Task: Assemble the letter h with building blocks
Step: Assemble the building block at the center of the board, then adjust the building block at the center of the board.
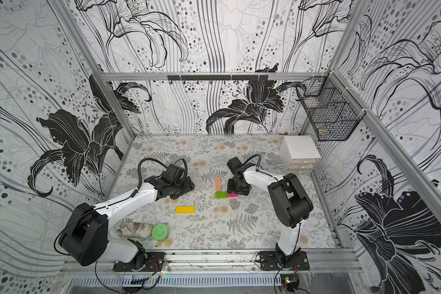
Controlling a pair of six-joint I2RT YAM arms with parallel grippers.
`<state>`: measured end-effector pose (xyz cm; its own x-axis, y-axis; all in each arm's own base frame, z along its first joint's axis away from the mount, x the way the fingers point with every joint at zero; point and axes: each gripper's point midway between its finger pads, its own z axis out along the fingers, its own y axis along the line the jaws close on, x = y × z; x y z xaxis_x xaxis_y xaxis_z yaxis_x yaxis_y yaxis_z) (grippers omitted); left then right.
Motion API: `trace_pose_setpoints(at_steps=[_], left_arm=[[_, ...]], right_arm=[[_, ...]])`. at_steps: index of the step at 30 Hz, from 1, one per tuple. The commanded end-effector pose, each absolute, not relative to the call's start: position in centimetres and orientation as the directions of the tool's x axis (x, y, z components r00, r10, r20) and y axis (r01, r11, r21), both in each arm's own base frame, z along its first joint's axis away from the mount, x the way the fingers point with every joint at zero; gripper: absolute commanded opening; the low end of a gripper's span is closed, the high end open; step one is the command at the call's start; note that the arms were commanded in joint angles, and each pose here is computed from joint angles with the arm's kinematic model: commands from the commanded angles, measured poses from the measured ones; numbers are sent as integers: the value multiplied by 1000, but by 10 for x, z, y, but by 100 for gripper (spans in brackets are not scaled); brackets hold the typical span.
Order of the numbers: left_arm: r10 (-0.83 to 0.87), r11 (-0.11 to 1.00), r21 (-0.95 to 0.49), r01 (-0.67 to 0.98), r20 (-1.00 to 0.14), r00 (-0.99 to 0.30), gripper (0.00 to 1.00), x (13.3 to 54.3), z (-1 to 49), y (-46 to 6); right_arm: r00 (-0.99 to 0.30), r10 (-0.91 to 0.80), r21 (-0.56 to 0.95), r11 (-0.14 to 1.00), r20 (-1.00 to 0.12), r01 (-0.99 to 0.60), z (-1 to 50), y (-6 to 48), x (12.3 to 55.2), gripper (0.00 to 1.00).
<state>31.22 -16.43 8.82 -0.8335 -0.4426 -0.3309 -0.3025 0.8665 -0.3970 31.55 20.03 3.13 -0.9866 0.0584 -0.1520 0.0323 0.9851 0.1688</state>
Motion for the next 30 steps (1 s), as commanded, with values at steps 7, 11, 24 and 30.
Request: trace_pose_setpoints(at_steps=[7, 11, 24, 30], left_arm=[[-443, 872, -386, -302, -358, -822, 73, 317, 93, -160], [-452, 871, -378, -316, -358, -817, 73, 317, 92, -157], [-472, 863, -368, -345, -349, -809, 73, 317, 89, -149], [-474, 863, -363, -351, -343, -811, 73, 316, 86, -148]], right_arm=[[-966, 26, 129, 992, -256, -8, 82, 196, 306, 69], [-968, -29, 134, 989, -251, -65, 78, 221, 288, 55], [-981, -67, 164, 982, -180, -97, 39, 273, 264, 30], [-986, -61, 170, 981, -155, -88, 26, 277, 262, 29]])
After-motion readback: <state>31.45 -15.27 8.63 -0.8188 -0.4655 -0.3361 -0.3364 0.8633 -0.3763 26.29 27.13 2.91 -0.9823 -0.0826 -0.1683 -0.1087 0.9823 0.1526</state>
